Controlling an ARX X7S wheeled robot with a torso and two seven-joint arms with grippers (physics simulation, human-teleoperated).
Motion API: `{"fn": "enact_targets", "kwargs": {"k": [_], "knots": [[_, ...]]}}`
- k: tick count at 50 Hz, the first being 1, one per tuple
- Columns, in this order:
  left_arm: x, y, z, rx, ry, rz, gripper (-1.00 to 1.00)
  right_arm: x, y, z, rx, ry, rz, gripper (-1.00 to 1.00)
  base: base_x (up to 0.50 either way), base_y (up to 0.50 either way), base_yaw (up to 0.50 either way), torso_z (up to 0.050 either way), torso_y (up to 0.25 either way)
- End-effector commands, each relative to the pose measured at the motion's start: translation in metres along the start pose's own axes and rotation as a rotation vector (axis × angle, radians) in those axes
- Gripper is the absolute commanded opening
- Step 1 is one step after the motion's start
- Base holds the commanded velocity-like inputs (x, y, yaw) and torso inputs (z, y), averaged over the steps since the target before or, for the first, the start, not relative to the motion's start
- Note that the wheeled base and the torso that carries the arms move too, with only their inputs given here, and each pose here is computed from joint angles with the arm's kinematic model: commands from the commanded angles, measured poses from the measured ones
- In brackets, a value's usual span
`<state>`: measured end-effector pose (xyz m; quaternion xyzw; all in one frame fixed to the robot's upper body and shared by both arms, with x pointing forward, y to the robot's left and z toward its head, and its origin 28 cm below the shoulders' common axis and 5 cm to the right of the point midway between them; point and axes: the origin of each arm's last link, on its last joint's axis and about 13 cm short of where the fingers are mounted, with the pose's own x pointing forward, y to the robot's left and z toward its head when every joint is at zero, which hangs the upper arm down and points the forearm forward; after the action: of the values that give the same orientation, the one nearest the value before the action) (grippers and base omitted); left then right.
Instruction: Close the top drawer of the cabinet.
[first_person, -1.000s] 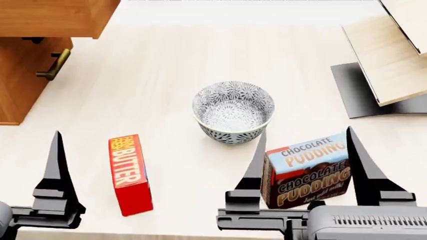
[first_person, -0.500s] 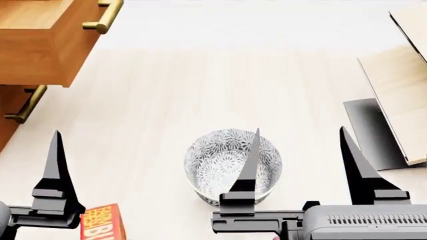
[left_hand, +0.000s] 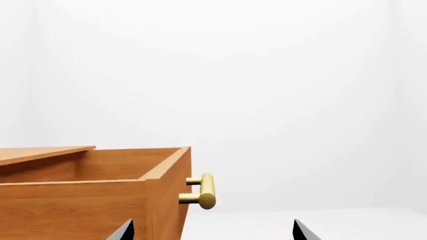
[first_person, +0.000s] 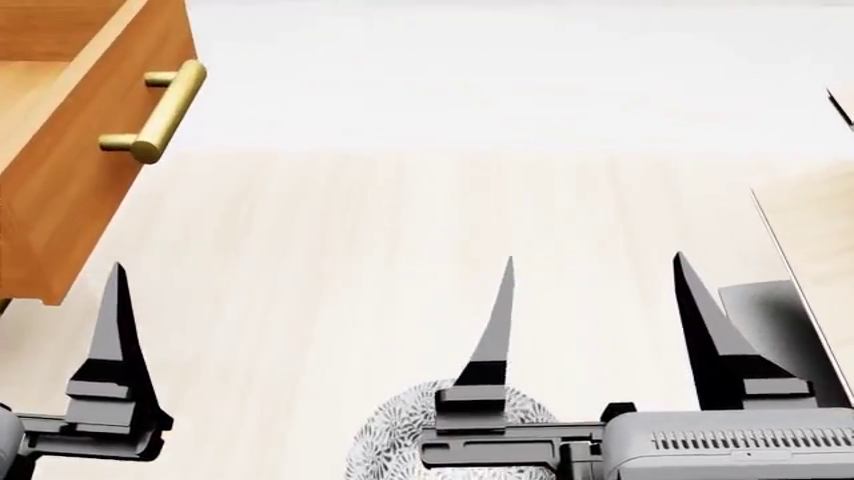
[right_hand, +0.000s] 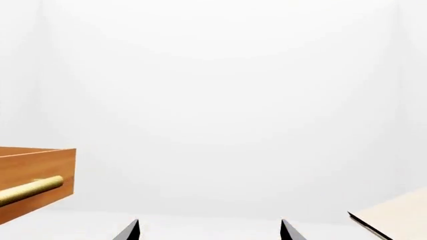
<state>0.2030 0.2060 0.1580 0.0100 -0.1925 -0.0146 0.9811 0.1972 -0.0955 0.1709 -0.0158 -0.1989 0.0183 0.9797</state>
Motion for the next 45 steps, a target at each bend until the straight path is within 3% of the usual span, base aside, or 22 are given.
{"fn": "enact_targets", "kwargs": {"k": [1, 23, 33, 34, 45], "knots": [[0.000, 0.000, 0.000, -0.002, 0.002, -0.002, 1.00, 0.000, 0.000, 0.001, 0.005, -0.025, -0.027, 1.00, 0.50, 0.00, 0.00, 0.000, 0.000], [0.000, -0.006, 0.011, 0.005, -0.025, -0.036, 1.00, 0.000, -0.001, -0.004, 0.001, -0.016, -0.023, 1.00, 0.00, 0.00, 0.00, 0.000, 0.000], [-0.002, -0.026, 0.027, 0.037, -0.078, -0.138, 1.00, 0.000, -0.002, -0.005, -0.002, -0.005, -0.025, 1.00, 0.00, 0.00, 0.00, 0.000, 0.000], [0.000, -0.047, 0.040, 0.053, -0.119, -0.233, 1.00, -0.001, -0.005, -0.008, -0.001, 0.000, -0.028, 1.00, 0.00, 0.00, 0.00, 0.000, 0.000], [-0.001, -0.047, 0.041, 0.050, -0.121, -0.231, 1.00, -0.002, -0.005, -0.008, 0.000, -0.001, -0.029, 1.00, 0.00, 0.00, 0.00, 0.000, 0.000]]}}
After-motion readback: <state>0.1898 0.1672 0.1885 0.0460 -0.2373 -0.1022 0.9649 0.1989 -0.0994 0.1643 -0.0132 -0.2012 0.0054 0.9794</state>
